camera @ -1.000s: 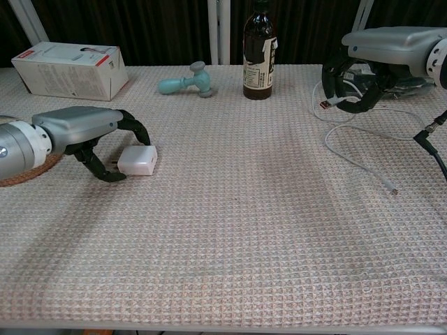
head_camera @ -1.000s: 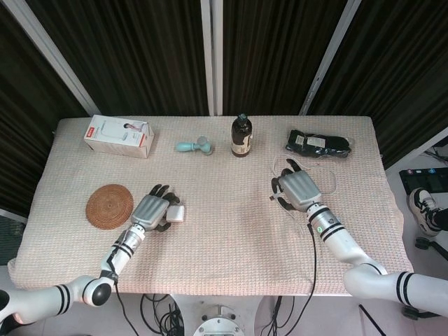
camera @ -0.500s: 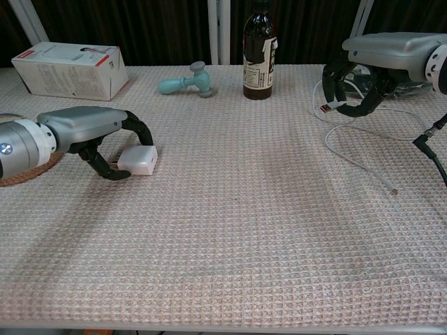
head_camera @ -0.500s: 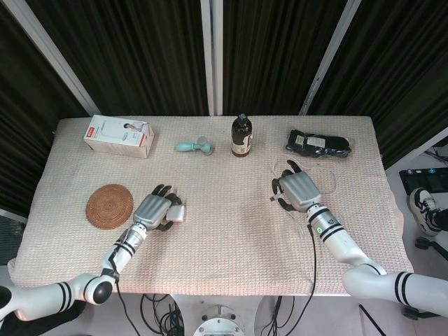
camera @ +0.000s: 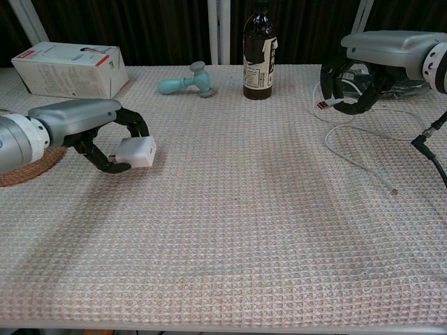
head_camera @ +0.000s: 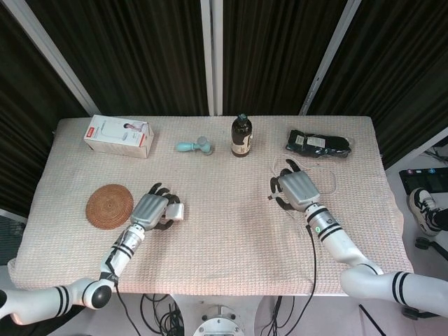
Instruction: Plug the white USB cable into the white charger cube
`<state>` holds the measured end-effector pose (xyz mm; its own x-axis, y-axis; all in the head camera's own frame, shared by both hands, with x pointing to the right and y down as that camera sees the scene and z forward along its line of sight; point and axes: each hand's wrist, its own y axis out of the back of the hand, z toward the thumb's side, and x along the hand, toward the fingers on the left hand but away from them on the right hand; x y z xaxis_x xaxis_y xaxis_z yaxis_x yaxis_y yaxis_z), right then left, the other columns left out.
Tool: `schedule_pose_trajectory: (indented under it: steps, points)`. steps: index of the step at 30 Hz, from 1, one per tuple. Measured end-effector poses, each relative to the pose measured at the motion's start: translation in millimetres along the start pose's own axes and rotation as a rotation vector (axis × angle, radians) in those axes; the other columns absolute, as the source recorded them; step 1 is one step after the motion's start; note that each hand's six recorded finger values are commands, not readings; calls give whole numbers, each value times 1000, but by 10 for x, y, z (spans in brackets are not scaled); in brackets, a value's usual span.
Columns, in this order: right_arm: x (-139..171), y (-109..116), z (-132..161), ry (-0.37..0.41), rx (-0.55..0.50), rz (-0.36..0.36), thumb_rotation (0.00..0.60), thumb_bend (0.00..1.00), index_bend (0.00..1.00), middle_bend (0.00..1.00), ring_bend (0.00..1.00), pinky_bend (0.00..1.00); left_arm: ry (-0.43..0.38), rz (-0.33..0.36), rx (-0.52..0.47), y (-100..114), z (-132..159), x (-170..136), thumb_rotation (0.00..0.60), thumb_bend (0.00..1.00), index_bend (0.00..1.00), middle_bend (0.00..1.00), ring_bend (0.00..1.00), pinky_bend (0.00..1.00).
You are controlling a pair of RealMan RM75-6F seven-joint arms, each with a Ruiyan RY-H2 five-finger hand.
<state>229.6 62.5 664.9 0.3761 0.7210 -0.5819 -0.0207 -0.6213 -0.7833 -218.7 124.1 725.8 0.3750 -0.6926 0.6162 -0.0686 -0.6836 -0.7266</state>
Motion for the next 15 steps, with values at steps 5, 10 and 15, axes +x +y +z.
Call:
schedule_pose_trajectory:
  steps: [5, 10, 15]
  points:
    - [-120, -18, 219, 26, -27, 6, 600, 343, 608, 516, 275, 61, 44, 47, 15, 134, -12, -88, 573, 330, 399, 379, 171, 0]
    - [-269, -64, 564, 68, -13, 11, 600, 343, 609, 516, 275, 54, 90, 68, 64, 246, 21, -145, 561, 326, 399, 390, 179, 0]
    - [-435, -118, 933, 90, -17, 7, 600, 342, 612, 516, 275, 49, 127, 81, 101, 368, 78, -138, 547, 324, 400, 401, 189, 0]
